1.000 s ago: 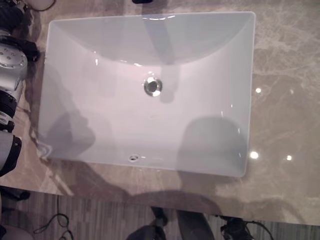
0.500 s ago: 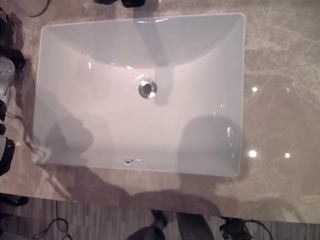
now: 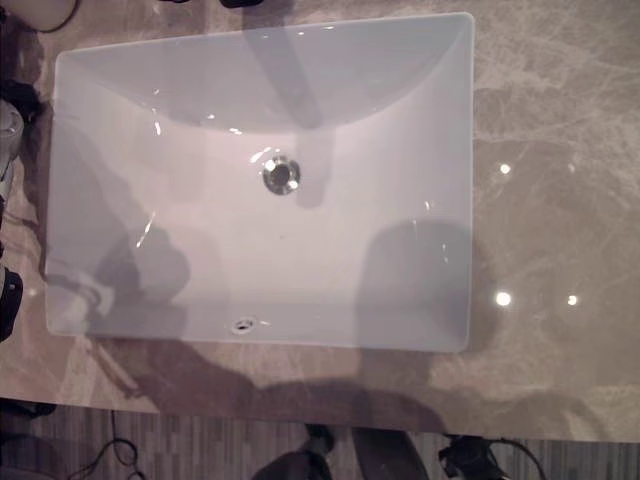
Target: Put brush and paste in cup on sink, flatten towel.
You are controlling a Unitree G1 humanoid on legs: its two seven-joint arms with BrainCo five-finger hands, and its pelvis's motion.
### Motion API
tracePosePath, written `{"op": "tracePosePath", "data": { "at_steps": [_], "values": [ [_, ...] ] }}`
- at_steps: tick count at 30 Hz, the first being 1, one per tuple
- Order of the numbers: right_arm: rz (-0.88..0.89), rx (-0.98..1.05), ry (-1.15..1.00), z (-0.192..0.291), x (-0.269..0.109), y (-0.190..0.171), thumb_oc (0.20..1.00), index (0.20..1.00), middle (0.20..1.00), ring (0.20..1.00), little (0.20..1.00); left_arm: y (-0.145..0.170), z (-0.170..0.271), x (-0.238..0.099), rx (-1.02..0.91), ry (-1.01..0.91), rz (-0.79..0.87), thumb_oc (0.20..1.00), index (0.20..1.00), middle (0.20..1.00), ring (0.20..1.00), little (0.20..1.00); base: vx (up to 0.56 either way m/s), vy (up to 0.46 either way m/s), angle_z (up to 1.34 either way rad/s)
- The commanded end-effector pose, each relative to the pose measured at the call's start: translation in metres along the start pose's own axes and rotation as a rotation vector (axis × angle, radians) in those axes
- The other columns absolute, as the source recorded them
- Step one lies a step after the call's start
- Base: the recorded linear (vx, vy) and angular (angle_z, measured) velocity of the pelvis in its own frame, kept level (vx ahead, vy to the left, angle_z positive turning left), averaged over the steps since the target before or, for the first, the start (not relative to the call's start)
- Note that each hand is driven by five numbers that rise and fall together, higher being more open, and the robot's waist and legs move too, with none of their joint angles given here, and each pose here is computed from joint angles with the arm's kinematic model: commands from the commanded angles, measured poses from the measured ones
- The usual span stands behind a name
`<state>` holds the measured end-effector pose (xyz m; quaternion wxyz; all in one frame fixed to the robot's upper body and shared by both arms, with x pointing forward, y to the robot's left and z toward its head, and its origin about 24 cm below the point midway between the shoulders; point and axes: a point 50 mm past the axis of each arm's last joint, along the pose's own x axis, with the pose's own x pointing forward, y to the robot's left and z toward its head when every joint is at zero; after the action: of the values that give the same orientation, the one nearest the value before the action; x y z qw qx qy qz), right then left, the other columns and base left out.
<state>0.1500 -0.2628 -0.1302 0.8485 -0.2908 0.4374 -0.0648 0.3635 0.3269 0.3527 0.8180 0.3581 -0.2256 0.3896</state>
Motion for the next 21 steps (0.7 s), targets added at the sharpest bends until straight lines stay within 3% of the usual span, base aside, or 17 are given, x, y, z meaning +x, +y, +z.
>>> {"op": "tracePosePath", "data": {
  "at_steps": [1,9,21],
  "values": [
    [-0.038,-0.025,0.042,-0.015,-0.002,-0.012,1.000,1.000,1.000,1.000,1.000,0.016,0.027,0.011,-0.071,-0.086,0.068,0.200,0.200,0.200,0.200,0.200,0.00,0.000,0.00],
    [-0.046,-0.018,0.045,-0.018,-0.002,-0.012,1.000,1.000,1.000,1.000,1.000,-0.019,0.042,-0.001,-0.156,-0.116,-0.014,0.200,0.200,0.200,0.200,0.200,0.01,-0.002,0.00],
    [-0.055,-0.013,0.057,-0.022,-0.003,-0.014,1.000,1.000,1.000,1.000,1.000,-0.040,0.056,-0.011,-0.229,-0.145,-0.072,0.200,0.200,0.200,0.200,0.200,0.01,0.002,-0.04]
  ]
}}
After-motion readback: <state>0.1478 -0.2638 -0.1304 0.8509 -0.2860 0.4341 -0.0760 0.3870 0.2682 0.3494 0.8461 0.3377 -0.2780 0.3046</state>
